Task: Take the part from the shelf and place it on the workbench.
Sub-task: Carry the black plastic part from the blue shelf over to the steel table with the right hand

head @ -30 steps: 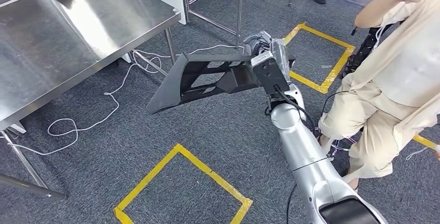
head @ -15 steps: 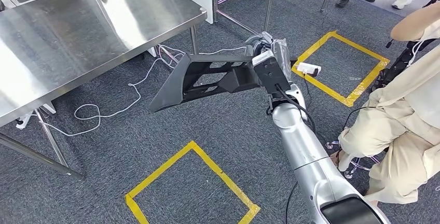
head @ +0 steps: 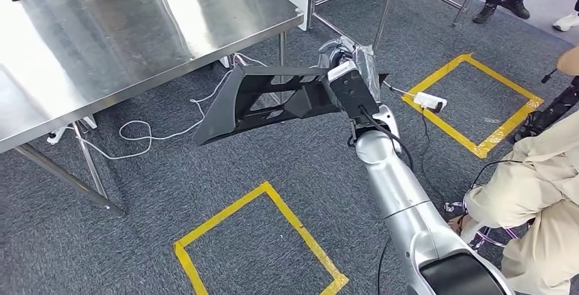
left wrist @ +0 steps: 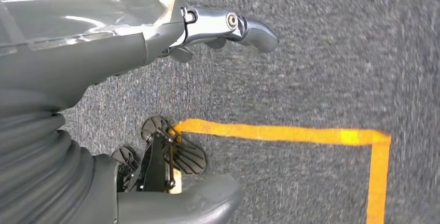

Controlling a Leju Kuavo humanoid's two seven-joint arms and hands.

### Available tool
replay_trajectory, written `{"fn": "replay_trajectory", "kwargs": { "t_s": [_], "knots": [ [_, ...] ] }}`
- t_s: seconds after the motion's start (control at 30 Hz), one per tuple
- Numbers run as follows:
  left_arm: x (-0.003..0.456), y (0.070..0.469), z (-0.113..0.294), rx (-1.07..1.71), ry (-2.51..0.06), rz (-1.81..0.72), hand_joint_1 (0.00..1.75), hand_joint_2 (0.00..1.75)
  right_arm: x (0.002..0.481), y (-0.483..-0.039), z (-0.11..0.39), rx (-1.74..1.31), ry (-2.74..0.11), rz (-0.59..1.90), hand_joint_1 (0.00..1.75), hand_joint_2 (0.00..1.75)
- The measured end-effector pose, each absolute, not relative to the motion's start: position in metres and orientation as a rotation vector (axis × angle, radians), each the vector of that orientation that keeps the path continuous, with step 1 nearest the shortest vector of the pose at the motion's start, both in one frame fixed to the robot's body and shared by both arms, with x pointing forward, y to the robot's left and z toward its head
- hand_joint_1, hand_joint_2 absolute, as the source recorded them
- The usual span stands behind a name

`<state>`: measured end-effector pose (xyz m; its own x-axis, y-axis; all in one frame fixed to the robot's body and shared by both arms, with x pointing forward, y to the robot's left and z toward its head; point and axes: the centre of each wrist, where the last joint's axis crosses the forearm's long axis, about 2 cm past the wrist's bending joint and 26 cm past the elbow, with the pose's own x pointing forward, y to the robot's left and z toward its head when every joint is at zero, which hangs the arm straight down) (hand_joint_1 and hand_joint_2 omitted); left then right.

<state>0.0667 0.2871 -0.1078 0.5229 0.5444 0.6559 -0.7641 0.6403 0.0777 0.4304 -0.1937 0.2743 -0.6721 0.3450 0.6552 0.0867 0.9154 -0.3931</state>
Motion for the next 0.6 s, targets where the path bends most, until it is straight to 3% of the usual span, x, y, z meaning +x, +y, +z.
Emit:
{"fn": "replay_trajectory", "kwargs": {
  "t_s": [0.6],
  "knots": [
    [0.063,0.286,-0.108,0.390,-0.623,0.830,0.00,1.75,0.435,-0.183,0.280,-0.271,-2.301,0.436,1.75,1.75]
  ]
}}
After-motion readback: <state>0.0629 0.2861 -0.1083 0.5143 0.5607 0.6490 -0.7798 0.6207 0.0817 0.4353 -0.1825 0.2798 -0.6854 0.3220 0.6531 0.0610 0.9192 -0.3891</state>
